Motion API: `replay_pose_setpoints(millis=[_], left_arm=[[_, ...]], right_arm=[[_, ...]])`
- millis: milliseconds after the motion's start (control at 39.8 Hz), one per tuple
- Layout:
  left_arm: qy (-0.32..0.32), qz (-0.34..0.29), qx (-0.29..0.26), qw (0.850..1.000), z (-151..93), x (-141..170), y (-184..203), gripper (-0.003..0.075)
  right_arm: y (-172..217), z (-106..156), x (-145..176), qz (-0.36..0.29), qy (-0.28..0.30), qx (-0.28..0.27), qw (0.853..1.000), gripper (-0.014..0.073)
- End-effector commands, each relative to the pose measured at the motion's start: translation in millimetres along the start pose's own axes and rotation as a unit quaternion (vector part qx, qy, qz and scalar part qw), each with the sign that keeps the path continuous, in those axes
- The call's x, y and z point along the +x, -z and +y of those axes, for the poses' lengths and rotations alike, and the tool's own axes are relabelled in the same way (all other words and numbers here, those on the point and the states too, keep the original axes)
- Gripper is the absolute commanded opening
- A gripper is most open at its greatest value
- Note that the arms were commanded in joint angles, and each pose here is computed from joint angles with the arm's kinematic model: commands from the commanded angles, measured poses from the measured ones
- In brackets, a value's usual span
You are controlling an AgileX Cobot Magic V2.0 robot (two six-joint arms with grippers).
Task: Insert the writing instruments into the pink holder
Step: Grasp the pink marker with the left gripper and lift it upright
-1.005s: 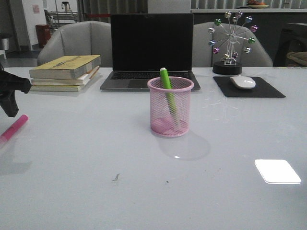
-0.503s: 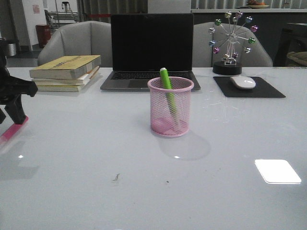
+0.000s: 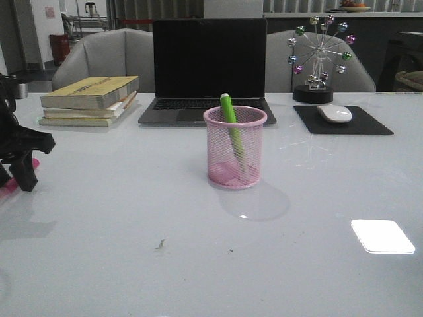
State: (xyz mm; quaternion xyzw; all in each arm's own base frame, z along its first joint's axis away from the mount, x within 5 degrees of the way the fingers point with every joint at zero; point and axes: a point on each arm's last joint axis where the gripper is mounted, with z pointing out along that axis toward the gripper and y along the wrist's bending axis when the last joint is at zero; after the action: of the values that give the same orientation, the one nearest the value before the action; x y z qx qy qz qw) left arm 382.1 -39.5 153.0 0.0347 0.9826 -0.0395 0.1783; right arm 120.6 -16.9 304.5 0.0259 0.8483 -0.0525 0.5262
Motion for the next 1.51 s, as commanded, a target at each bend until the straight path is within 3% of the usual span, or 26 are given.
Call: replay_pose_setpoints(millis=[0, 126, 427, 603, 729, 879, 1055, 1332, 1407, 1482], left_arm=[[-0.001, -0.030, 0.004, 1.000, -4, -10, 15, 0.0233], [-0.004, -0.013, 0.003, 1.000, -3, -7, 15, 0.0101], [-0.038, -0.028, 0.010, 0.999, -12, -12, 21, 0.0102], [-0.072, -0.119, 0.021, 0.990, -37, -37, 56, 0.0102], [-0.091, -0.210, 0.040, 0.973, -63, -59, 96, 0.0102], [-0.083, -0.313, 0.093, 0.941, -99, -76, 146, 0.0102], [-0.088, -0.429, 0.154, 0.886, -148, -80, 194, 0.0102], [-0.104, -0.544, 0.229, 0.800, -219, -59, 226, 0.0102], [-0.099, -0.578, 0.244, 0.772, -232, -51, 230, 0.0102], [-0.090, -0.600, 0.250, 0.755, -237, -43, 225, 0.0102]], right_arm=[[5, -2, -15, -0.053, 0.003, 0.009, 0.999, 0.0319], [5, -2, -15, -0.053, 0.003, 0.009, 0.999, 0.0319], [5, -2, -15, -0.053, 0.003, 0.009, 0.999, 0.0319], [5, -2, -15, -0.053, 0.003, 0.009, 0.999, 0.0319], [5, -2, -15, -0.053, 0.003, 0.009, 0.999, 0.0319], [5, -2, -15, -0.053, 0.003, 0.009, 0.999, 0.0319], [5, -2, -15, -0.053, 0.003, 0.009, 0.999, 0.0319], [5, -2, -15, -0.053, 0.003, 0.009, 0.999, 0.0319], [5, -2, -15, -0.053, 0.003, 0.009, 0.999, 0.0319], [5, -2, -15, -0.053, 0.003, 0.009, 0.999, 0.0319]])
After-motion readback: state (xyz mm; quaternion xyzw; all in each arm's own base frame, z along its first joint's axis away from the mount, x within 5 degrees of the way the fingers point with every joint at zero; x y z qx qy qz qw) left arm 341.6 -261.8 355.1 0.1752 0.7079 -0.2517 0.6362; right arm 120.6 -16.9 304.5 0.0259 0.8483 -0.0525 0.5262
